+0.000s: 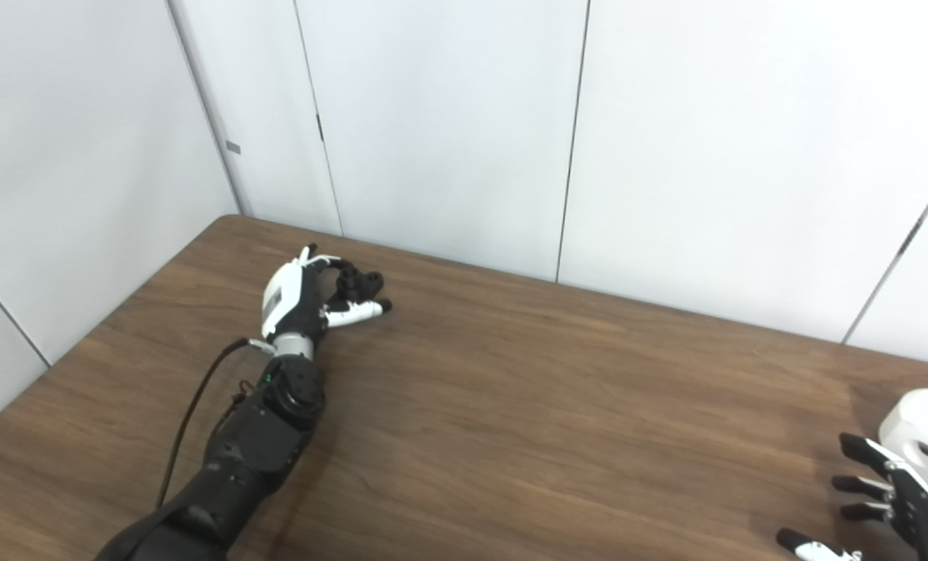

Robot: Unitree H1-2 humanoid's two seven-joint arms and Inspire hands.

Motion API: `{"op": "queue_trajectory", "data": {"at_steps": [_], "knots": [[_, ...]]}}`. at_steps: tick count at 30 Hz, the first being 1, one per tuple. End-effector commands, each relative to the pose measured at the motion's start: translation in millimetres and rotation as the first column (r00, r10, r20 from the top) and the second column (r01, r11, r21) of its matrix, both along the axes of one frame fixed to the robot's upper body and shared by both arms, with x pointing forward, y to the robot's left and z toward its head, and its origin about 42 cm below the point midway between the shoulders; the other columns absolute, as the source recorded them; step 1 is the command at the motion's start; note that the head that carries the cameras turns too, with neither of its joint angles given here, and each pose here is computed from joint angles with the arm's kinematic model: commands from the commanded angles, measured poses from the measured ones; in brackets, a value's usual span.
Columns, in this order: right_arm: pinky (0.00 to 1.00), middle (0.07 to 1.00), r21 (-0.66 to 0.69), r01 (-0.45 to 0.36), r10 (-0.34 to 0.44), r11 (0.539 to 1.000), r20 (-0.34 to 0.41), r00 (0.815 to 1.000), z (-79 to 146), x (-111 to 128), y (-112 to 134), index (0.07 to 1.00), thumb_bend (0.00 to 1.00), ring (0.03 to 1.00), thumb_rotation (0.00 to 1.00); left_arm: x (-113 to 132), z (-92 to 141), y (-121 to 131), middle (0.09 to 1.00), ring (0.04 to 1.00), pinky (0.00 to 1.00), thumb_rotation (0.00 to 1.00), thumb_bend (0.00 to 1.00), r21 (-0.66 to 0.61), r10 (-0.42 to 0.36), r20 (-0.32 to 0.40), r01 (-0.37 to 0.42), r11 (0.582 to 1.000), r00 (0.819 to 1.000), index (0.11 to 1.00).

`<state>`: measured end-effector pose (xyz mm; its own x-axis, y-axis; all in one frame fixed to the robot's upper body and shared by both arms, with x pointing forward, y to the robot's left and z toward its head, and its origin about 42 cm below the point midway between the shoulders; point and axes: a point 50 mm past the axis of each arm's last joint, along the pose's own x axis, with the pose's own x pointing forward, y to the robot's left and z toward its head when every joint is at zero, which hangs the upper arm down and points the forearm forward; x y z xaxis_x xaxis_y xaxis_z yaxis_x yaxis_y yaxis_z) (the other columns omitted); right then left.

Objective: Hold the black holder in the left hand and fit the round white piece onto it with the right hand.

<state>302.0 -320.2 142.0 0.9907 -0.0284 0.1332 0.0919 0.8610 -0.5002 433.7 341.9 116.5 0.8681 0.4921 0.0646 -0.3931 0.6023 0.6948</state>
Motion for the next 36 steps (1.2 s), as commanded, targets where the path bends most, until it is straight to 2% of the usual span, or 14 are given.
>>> {"op": "queue_trajectory", "data": {"at_steps": [1,4,15,36], "knots": [[0.55,0.813,-0.03,0.009,-0.008,1.0,0.029,1.0,11.3,0.5,-9.8,0.79,0.71,0.69,0.08,-4.7,-12.7,-0.7,0.992,1.0,0.97,0.17,0.9,0.02,0.034,-0.049,-0.033,0.999,0.998,0.699],[0.54,0.814,-0.033,0.009,-0.008,0.999,0.028,1.0,10.7,0.1,-10.8,0.791,0.71,0.684,0.09,-5.7,-15.5,0.1,1.0,1.0,1.0,0.17,0.89,0.065,0.058,-0.04,-0.055,0.996,0.998,0.715],[0.54,0.82,-0.026,0.008,-0.008,1.0,0.021,1.0,10.2,-1.8,-13.6,0.791,0.72,0.683,0.1,-9.4,-18.5,4.7,1.0,1.0,1.0,0.17,0.87,0.097,0.088,-0.037,-0.084,0.992,0.995,0.723],[0.53,0.822,-0.042,0.008,-0.007,0.999,0.016,1.0,9.9,-2.1,-17.5,0.794,0.7,0.68,0.11,-17.9,-22.8,11.9,0.994,1.0,0.96,0.17,0.87,0.075,0.132,-0.039,-0.129,0.989,0.99,0.691]]}}
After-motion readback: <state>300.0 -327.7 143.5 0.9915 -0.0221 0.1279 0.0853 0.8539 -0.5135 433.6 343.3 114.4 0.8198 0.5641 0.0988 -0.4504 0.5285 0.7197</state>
